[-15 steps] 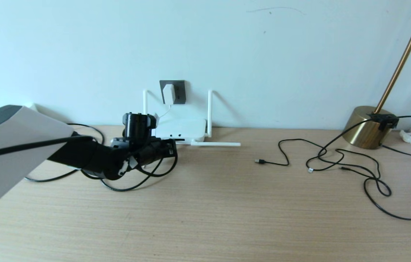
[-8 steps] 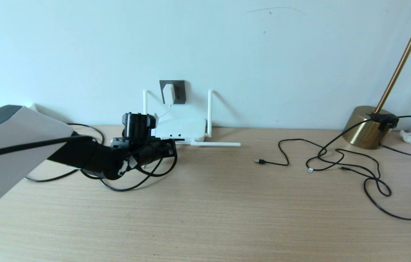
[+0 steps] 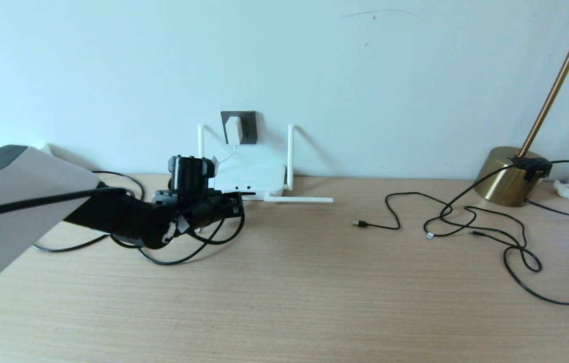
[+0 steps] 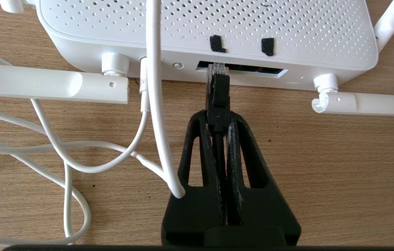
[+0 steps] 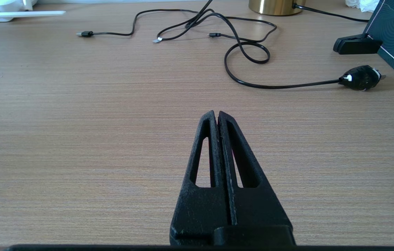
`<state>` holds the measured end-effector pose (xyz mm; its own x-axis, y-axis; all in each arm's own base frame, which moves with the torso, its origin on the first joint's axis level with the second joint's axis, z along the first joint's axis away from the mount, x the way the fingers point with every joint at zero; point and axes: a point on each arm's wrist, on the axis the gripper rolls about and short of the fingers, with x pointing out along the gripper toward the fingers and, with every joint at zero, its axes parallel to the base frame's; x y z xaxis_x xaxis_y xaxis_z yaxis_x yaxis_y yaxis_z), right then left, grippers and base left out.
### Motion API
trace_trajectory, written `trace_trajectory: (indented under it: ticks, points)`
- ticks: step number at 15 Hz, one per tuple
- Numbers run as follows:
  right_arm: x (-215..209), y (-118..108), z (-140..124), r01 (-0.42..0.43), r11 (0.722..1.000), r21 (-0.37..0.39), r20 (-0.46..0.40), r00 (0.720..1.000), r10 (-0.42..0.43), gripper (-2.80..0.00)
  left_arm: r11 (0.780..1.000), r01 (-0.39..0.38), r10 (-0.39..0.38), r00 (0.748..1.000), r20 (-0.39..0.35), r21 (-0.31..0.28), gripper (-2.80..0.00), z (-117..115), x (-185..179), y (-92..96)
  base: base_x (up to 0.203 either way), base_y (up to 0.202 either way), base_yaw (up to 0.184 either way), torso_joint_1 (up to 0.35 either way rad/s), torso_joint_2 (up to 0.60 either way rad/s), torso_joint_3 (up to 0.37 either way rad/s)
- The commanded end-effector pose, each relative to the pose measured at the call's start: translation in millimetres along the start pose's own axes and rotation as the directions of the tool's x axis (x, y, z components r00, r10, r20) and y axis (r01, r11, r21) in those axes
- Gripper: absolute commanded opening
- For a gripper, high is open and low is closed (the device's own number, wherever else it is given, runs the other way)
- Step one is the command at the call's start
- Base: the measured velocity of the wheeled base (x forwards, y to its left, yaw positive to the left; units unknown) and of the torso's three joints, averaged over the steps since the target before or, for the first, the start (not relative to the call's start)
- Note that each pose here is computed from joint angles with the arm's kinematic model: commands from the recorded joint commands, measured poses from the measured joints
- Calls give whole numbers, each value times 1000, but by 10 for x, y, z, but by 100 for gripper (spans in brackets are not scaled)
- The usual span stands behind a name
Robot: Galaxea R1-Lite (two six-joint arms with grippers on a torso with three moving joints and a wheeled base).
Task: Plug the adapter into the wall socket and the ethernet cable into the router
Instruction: Align cable and router interface
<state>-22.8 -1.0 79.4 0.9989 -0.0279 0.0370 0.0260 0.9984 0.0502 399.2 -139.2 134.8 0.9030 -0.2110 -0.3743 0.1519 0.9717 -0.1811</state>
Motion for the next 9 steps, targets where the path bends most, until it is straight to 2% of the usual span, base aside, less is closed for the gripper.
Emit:
trace_trajectory:
  ticks: [1, 9]
  points:
    - [8, -1, -29, 0, 1000, 0, -11, 1000, 0, -280, 1000, 0, 0, 1000, 5, -3, -280, 8, -5, 1, 0, 0, 0, 0, 0, 0]
    - [8, -1, -29, 0, 1000, 0, -11, 1000, 0, -280, 1000, -4, 4, 1000, 9, -4, -280, 20, 19, 18, 0, 0, 0, 0, 0, 0]
